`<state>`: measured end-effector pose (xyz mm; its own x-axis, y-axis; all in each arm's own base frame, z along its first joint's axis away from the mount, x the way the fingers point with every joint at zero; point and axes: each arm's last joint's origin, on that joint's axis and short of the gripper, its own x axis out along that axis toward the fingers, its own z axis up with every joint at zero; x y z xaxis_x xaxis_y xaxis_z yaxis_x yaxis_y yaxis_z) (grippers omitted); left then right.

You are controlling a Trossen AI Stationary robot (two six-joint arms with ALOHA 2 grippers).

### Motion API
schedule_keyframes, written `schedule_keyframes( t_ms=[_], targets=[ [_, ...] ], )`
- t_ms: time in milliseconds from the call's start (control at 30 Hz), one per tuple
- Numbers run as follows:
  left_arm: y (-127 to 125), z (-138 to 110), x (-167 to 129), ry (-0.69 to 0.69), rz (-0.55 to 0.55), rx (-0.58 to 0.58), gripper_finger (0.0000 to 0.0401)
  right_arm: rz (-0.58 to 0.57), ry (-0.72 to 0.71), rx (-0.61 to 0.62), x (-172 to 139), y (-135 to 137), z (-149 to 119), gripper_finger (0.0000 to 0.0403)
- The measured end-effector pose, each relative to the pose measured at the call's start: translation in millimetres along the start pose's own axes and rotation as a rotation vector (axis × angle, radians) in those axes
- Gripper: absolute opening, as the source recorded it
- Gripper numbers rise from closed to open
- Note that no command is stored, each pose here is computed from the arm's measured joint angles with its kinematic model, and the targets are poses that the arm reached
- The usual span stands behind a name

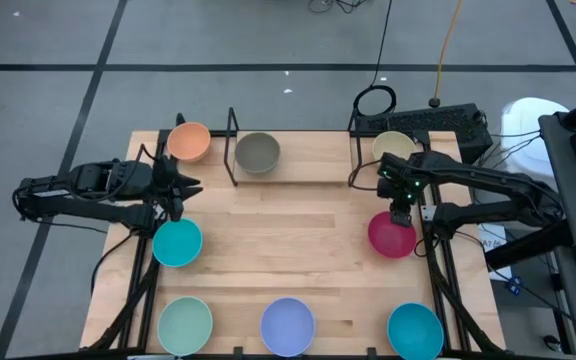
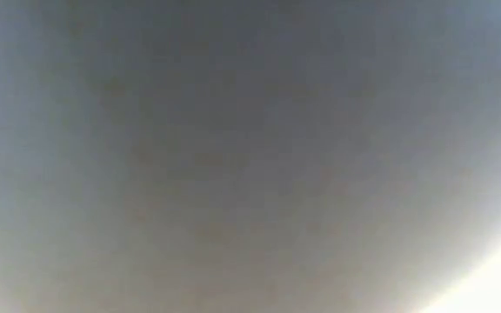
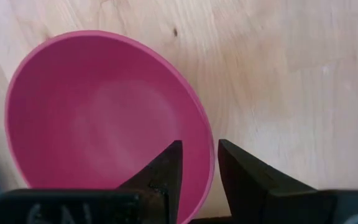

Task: Place and stack bowls onto a shelf
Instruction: Put the pink bowl on the shelf

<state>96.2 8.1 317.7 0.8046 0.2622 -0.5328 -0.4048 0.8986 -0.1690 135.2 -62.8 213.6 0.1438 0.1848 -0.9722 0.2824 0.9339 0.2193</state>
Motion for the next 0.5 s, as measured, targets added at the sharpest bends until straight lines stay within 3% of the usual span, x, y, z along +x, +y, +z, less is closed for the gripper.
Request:
schedule_keyframes(
  t_ms=[500],
  targets=[
    [0,0,0,0.0,0.0,-0.001,0.0113,0.009,0.05,-0.023,18,-7,18,0.0098]
  ],
)
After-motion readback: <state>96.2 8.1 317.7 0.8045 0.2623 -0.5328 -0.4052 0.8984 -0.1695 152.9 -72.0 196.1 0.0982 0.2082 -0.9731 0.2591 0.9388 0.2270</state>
